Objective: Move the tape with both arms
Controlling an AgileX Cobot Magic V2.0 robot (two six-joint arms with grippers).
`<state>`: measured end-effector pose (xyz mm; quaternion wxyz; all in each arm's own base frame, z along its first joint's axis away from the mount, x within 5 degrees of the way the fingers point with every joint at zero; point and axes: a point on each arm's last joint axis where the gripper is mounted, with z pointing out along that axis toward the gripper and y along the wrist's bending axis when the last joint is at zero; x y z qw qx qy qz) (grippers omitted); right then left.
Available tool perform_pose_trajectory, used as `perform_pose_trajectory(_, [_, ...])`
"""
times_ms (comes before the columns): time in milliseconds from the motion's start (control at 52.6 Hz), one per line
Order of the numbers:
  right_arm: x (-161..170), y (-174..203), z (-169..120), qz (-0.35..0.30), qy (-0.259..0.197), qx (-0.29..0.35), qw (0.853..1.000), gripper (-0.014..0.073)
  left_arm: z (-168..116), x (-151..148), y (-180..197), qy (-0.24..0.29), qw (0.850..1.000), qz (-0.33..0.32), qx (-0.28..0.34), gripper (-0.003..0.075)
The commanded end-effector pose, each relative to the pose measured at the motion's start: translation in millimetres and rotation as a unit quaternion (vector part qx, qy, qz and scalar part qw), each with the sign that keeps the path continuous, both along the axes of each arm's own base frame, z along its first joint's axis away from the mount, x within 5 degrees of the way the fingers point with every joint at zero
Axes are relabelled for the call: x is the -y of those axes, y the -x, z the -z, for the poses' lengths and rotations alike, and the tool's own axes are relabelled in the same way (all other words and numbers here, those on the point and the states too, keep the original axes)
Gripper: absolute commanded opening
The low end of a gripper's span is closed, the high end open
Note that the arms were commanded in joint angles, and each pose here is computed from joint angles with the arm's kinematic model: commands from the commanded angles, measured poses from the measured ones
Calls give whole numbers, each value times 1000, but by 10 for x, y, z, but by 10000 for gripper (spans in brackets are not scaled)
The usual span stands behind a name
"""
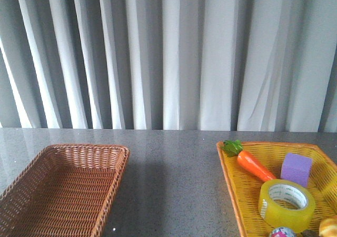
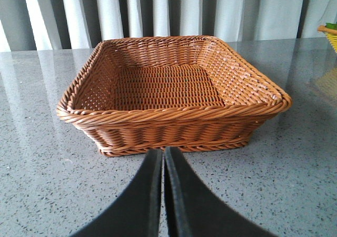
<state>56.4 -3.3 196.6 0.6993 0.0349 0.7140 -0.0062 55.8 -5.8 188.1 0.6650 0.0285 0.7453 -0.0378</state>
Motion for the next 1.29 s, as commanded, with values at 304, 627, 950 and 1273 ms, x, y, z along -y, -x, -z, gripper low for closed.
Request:
perform_pose_trajectory(304, [-32,120,-443,-12,24,261,965,-8,-454,-37,62,60,979,-14,197,-6])
perform_pose_trajectory(627, [-178,405,-1313,-73,69,413,905,-8,-1461,-103,434,73,911,-26,405,-6])
perform_pose_trajectory(950, [1,-416,-2245,-13,6,183,983,-8,-2408,5,-257,8,971,-10,237,-6])
perform_pose_trajectory(1273, [136,-1333,-1945,34,-21,-52,998,-8,-2257,94,-1195,-4,997,-1,80,-6])
